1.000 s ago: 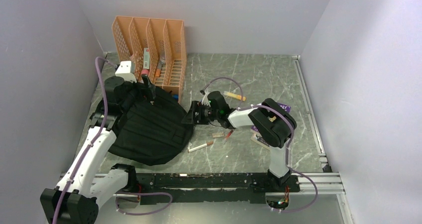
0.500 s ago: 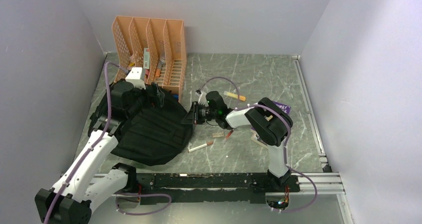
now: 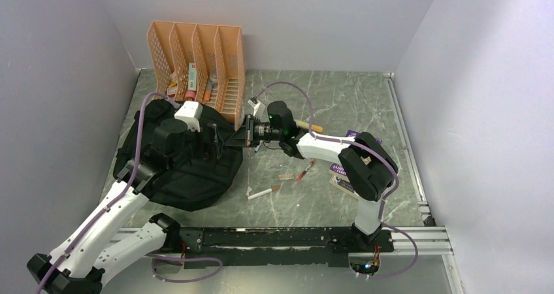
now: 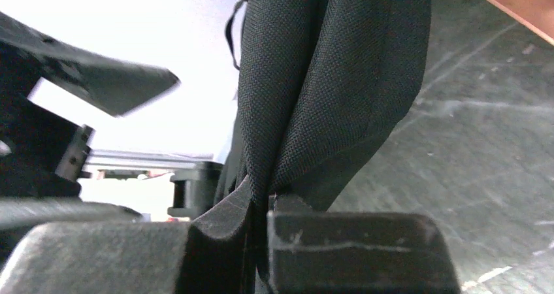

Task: Pack the student bag
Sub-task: Pick up the student bag at the center of the board.

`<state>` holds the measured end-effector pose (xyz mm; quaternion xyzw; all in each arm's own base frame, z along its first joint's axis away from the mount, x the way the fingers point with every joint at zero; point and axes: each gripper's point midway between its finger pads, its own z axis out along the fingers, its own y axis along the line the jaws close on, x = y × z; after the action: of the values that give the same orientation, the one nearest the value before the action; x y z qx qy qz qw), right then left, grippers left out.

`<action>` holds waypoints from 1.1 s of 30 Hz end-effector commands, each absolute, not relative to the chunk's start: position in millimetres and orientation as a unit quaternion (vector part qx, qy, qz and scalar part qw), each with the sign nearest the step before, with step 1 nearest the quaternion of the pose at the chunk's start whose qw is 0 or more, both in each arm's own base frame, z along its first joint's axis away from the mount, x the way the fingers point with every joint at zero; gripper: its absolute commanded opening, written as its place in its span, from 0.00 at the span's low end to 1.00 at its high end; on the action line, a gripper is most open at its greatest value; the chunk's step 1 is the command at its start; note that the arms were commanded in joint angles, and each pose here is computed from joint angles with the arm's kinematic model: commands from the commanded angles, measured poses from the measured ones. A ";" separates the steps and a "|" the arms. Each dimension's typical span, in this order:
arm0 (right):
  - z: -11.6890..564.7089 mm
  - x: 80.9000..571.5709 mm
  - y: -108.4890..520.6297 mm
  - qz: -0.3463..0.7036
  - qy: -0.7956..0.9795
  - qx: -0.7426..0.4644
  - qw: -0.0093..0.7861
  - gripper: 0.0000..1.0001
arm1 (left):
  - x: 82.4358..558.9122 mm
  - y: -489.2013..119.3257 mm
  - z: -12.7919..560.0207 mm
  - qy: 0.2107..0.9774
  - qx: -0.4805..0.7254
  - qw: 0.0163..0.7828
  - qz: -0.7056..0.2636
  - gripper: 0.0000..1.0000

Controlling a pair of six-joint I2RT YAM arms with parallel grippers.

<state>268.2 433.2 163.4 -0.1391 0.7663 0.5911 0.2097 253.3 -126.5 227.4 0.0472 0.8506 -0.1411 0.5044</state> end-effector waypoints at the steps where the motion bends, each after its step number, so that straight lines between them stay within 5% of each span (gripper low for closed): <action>1: 209.6 293.7 443.0 0.617 0.750 -0.076 0.225 0.00 | 236.1 -132.4 227.9 0.862 0.048 0.484 -0.139 0.98; 13: 219.4 320.3 461.9 0.617 0.756 -0.040 0.214 0.00 | 204.4 -164.0 224.1 0.875 0.131 0.450 -0.123 0.98; 33: 232.6 316.8 461.4 0.622 0.752 -0.049 0.212 0.00 | 192.1 -155.1 184.1 0.854 0.165 0.425 0.249 0.98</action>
<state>298.2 460.1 195.6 -0.0527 0.7809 0.6005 0.1641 189.0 -184.2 173.5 0.1957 0.8802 0.1493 0.4059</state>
